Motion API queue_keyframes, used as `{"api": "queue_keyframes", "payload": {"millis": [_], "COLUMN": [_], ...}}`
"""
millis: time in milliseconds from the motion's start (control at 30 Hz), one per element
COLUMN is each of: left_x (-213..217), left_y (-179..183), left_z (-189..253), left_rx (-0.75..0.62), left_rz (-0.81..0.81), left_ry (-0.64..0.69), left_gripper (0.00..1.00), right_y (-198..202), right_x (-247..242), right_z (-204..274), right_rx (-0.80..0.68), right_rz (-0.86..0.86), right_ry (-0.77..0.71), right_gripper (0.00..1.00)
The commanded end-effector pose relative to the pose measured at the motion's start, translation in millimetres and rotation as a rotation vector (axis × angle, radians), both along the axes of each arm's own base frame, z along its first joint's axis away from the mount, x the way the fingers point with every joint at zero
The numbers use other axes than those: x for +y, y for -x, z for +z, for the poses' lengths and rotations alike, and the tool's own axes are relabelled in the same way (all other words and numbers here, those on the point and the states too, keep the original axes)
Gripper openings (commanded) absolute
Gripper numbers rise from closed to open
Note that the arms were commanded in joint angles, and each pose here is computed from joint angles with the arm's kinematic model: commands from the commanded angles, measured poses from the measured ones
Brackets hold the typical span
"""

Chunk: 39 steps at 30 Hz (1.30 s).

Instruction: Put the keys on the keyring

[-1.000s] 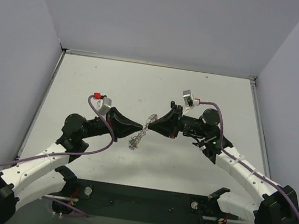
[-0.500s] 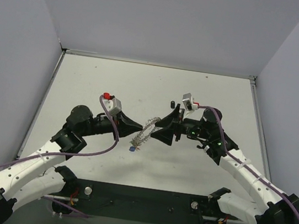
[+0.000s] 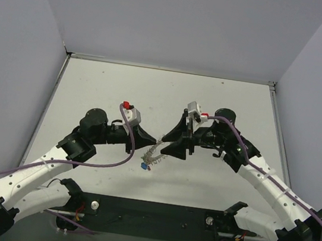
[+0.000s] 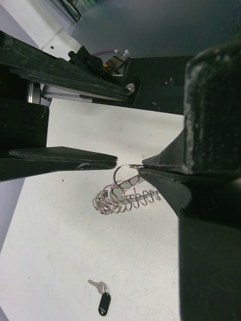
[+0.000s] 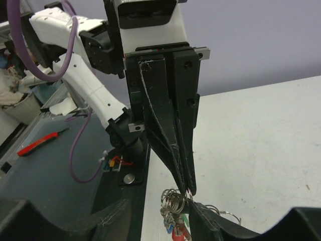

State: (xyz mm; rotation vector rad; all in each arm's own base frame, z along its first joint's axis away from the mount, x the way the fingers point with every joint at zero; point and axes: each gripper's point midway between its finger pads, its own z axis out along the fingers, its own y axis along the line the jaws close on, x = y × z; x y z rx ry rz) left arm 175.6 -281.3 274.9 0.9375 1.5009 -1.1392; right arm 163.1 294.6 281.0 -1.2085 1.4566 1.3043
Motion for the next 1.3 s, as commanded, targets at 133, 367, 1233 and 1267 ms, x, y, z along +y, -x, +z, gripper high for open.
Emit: {"api": "queue_keyframes", "payload": {"millis": [133, 367, 1233, 1267], "left_x": [-8, -12, -17, -17], "left_y": [10, 14, 15, 16], "left_z": [37, 38, 35, 36], "left_rx": [-0.107, -0.106, -0.098, -0.102], "left_rz": [-0.067, -0.087, -0.099, -0.102], "left_ry": [0.053, 0.072, 0.081, 0.087], "left_gripper": [0.00, 0.00, 0.00, 0.00], "right_y": [2, 0, -7, -7], "right_x": [11, 14, 19, 20], "right_z": [2, -2, -17, -17], "right_rx": [-0.070, -0.041, 0.002, 0.004], "right_rz": [0.065, 0.069, 0.041, 0.043], "right_ry": [0.008, 0.022, 0.056, 0.057], "right_gripper": [0.42, 0.30, 0.20, 0.19]}}
